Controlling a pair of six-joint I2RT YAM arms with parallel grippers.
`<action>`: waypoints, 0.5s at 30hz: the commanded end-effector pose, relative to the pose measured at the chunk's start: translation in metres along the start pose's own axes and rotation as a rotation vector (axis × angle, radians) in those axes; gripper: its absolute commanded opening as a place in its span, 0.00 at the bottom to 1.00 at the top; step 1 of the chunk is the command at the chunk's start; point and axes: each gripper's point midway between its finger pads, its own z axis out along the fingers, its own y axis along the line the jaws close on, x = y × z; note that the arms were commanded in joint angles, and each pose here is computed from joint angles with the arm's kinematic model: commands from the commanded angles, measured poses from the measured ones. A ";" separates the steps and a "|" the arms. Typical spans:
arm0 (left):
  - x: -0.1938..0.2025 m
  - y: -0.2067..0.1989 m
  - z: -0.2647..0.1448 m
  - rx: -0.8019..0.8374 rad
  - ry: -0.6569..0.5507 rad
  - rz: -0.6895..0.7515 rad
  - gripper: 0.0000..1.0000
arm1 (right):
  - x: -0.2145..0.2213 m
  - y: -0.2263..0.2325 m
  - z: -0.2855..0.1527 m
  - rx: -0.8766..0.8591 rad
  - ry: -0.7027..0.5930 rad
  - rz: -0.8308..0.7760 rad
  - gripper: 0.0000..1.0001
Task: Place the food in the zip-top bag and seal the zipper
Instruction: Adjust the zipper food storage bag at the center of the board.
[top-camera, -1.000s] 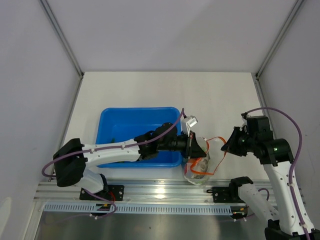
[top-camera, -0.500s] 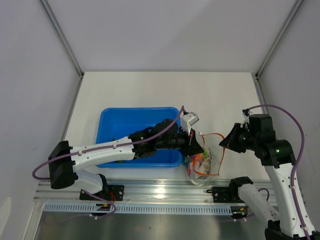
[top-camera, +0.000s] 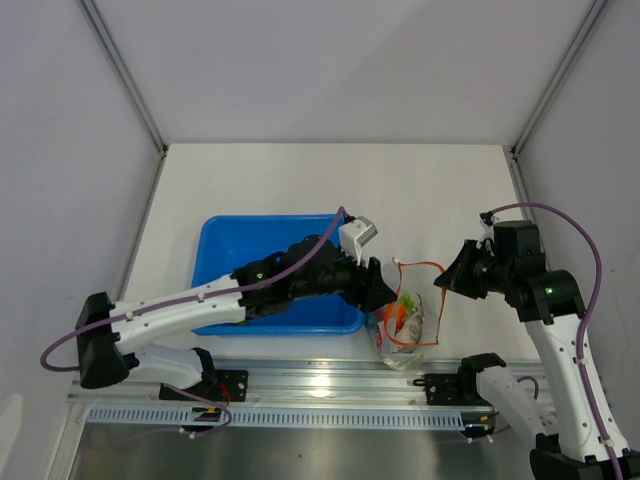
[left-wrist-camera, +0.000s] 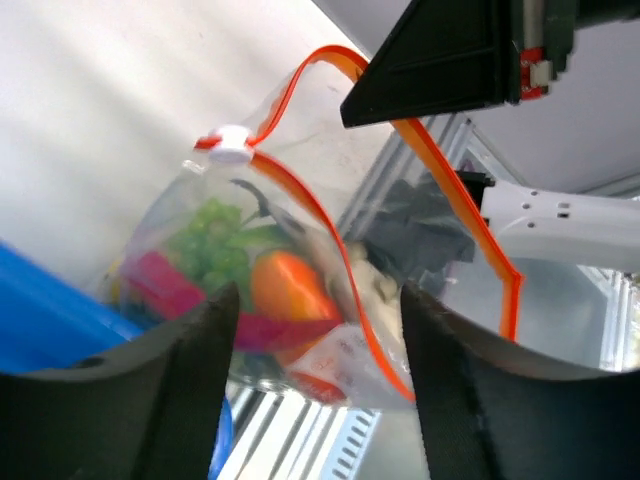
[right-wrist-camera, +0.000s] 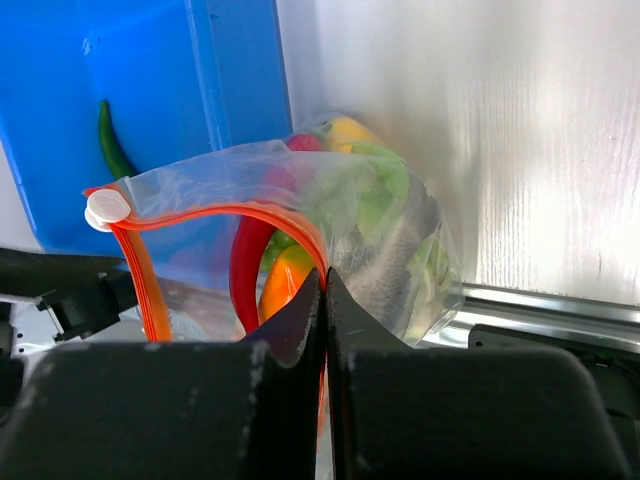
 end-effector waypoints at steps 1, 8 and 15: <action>-0.052 -0.007 -0.043 -0.006 -0.234 0.028 0.82 | -0.011 0.012 -0.003 -0.046 -0.037 -0.024 0.00; -0.084 0.031 -0.106 -0.209 -0.404 0.027 1.00 | -0.013 0.002 0.007 -0.001 -0.034 -0.028 0.00; -0.064 0.122 -0.126 -0.468 -0.312 -0.245 0.99 | -0.012 -0.010 0.022 0.055 -0.019 0.023 0.00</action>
